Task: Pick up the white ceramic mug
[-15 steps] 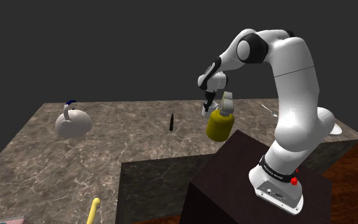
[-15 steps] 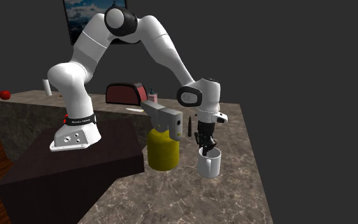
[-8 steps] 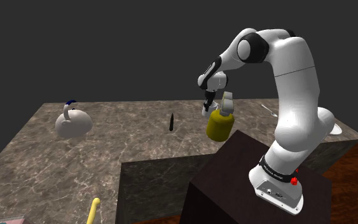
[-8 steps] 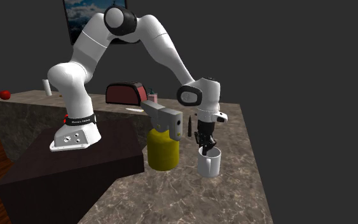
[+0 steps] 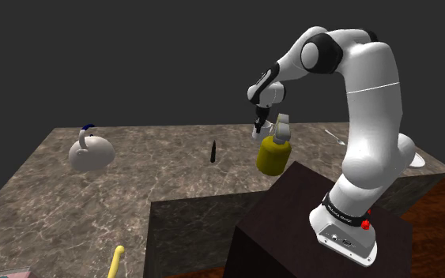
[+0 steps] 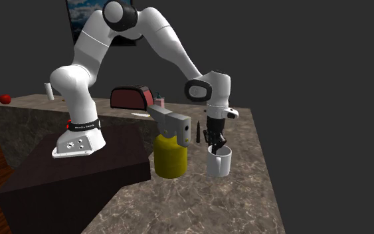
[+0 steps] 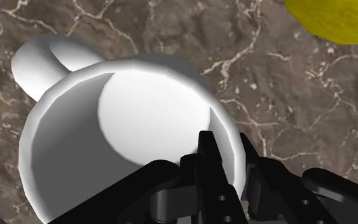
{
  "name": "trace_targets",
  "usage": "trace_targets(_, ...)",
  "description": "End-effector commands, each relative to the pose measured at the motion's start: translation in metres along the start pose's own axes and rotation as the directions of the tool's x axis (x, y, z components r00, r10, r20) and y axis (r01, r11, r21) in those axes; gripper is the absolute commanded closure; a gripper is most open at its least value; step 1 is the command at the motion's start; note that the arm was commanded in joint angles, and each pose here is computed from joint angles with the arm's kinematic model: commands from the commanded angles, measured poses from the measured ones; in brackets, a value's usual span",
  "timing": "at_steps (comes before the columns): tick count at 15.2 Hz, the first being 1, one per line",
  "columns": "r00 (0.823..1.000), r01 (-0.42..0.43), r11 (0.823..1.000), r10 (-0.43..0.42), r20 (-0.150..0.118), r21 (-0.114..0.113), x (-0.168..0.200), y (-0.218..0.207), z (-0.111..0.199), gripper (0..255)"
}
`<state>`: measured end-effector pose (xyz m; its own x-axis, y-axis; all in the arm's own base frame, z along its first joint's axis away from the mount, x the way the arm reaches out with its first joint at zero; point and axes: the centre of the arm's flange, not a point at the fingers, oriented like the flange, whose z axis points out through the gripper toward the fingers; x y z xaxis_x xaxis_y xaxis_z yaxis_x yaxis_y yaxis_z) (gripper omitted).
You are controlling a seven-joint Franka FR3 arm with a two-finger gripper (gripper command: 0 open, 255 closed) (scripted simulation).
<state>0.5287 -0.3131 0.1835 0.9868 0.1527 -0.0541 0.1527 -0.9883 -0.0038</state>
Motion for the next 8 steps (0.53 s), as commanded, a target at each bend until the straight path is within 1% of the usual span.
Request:
trace_targets(1, 1.0, 0.0, 1.0, 0.0, 0.0, 0.0, -0.001, 0.001, -0.011, 255)
trace_targets(6, 1.0, 0.0, 1.0, 0.0, 0.0, 0.0, -0.002, 0.001, -0.037, 255)
trace_targets(8, 1.0, 0.0, 1.0, 0.0, 0.0, 0.0, -0.002, 0.001, -0.038, 255)
